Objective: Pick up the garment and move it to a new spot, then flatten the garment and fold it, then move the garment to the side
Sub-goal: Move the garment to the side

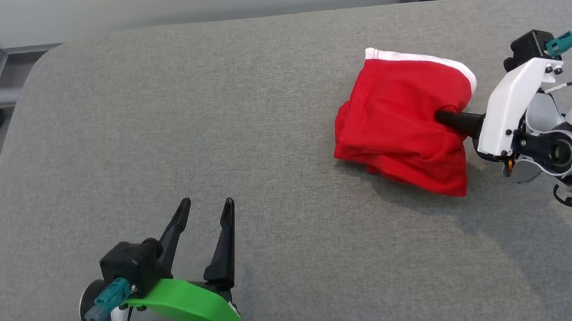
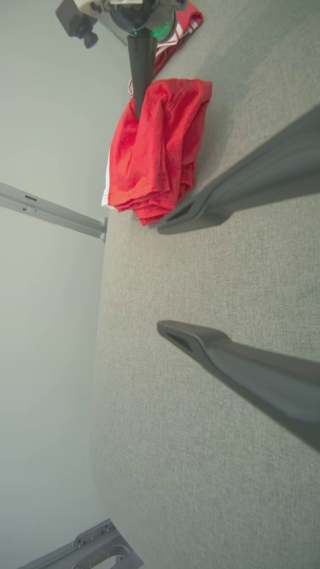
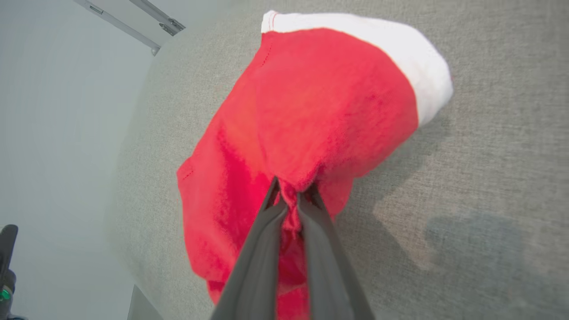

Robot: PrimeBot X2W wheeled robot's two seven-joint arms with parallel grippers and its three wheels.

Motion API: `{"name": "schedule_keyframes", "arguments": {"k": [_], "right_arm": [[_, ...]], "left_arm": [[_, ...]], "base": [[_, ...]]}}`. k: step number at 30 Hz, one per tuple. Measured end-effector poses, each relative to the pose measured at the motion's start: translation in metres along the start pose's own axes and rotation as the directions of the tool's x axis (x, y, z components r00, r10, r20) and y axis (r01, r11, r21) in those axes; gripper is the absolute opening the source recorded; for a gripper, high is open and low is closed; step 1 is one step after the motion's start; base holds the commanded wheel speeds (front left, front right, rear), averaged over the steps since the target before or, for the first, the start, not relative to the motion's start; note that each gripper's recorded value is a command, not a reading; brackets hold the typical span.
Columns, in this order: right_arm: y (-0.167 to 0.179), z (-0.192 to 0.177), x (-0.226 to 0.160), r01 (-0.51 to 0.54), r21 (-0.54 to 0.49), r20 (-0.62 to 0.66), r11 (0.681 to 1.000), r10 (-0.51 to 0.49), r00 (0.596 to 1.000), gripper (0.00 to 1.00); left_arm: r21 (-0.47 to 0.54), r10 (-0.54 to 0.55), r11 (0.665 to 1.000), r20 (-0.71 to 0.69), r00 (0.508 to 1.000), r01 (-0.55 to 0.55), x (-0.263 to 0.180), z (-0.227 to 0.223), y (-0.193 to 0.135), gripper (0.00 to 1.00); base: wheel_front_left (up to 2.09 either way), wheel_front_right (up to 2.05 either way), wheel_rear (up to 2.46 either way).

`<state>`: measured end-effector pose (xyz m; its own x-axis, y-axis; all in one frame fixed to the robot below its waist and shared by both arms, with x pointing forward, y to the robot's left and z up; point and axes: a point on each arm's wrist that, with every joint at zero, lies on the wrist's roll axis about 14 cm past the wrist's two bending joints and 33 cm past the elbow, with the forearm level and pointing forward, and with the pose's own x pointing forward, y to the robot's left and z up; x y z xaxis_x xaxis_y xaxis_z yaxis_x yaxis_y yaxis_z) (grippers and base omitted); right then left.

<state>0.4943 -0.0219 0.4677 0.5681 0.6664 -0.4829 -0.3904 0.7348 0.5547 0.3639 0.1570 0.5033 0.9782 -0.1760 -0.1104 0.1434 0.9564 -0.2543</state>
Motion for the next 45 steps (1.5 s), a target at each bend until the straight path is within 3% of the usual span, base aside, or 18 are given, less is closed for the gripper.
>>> {"name": "schedule_keyframes", "arguments": {"k": [17, 35, 45], "right_arm": [[-0.020, 0.003, -0.075, 0.067, -0.023, 0.136, 0.997, -0.064, 0.989, 0.00], [-0.062, -0.009, -0.155, 0.196, 0.070, 0.248, 0.978, -0.207, 0.946, 0.00], [-0.071, 0.005, -0.167, 0.228, 0.054, 0.301, 0.972, -0.234, 0.924, 0.00]], "left_arm": [[0.052, -0.272, 0.962, 0.043, 0.961, 0.269, 0.024, 0.011, -0.079, 1.00], [0.068, -0.543, 0.838, 0.012, 0.840, 0.541, 0.041, -0.001, -0.170, 1.00], [0.049, -0.566, 0.823, -0.017, 0.824, 0.566, 0.047, -0.013, -0.181, 1.00]], "base": [[0.00, 0.00, 0.00], [0.00, 0.00, 0.00], [0.00, 0.00, 0.00]]}}
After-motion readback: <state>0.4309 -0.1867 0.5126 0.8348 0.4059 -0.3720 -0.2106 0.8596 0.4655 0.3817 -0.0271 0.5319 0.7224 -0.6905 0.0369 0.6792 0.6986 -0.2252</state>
